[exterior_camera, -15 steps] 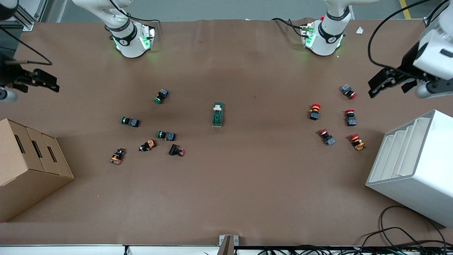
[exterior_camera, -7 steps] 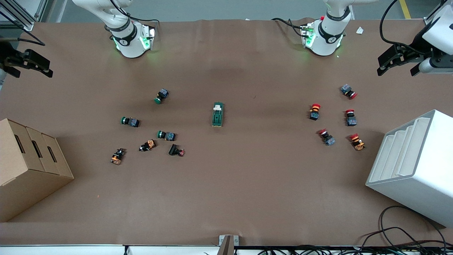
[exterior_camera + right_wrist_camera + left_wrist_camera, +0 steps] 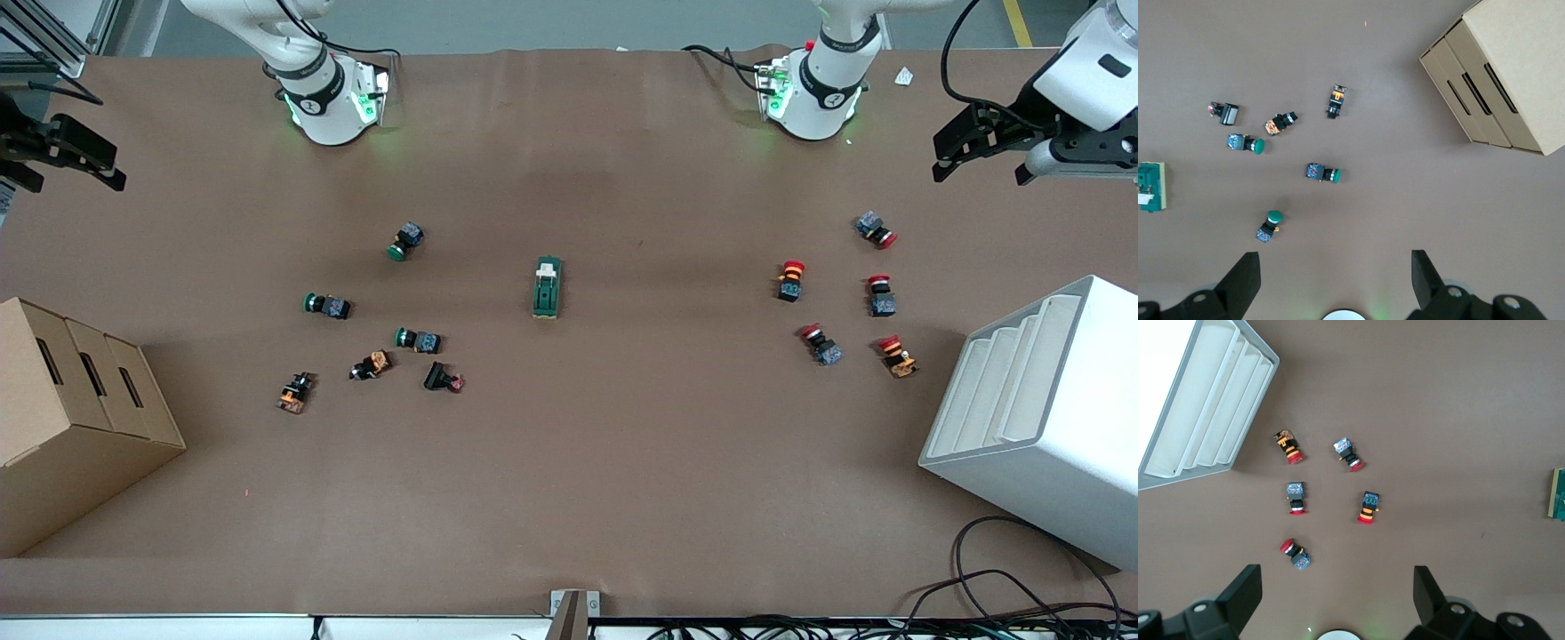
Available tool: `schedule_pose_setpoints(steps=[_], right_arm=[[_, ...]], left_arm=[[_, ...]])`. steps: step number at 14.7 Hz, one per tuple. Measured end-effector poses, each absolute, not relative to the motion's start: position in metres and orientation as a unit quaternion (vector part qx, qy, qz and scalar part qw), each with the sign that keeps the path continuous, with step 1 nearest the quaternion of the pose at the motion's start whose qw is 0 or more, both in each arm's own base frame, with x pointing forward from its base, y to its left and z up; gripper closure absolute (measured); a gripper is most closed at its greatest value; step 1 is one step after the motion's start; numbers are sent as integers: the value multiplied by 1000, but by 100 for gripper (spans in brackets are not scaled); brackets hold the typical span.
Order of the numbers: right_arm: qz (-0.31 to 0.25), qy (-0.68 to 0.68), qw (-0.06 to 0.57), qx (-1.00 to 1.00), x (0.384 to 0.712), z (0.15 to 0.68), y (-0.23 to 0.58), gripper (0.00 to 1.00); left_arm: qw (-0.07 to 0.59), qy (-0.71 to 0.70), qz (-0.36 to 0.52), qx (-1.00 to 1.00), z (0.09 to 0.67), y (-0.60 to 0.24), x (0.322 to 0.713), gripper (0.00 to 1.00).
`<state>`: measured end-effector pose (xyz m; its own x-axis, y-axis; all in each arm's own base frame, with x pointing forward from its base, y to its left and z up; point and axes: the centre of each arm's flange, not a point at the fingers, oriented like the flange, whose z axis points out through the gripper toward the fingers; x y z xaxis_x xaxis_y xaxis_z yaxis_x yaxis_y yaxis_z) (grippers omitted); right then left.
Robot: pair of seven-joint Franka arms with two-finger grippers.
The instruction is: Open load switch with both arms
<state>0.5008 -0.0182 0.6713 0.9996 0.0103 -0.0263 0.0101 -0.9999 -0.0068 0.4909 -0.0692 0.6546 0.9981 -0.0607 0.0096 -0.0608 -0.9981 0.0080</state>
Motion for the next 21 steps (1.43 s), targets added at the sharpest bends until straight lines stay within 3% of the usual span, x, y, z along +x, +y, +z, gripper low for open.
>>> schedule_pose_setpoints(steps=[7, 21], right_arm=[[33, 0, 6, -999, 517, 672, -22, 0], [48, 3, 11, -999, 503, 658, -23, 0]], left_arm=[[5, -25, 9, 1000, 657, -63, 490, 0], [9, -17, 3, 1000, 657, -53, 509, 0]])
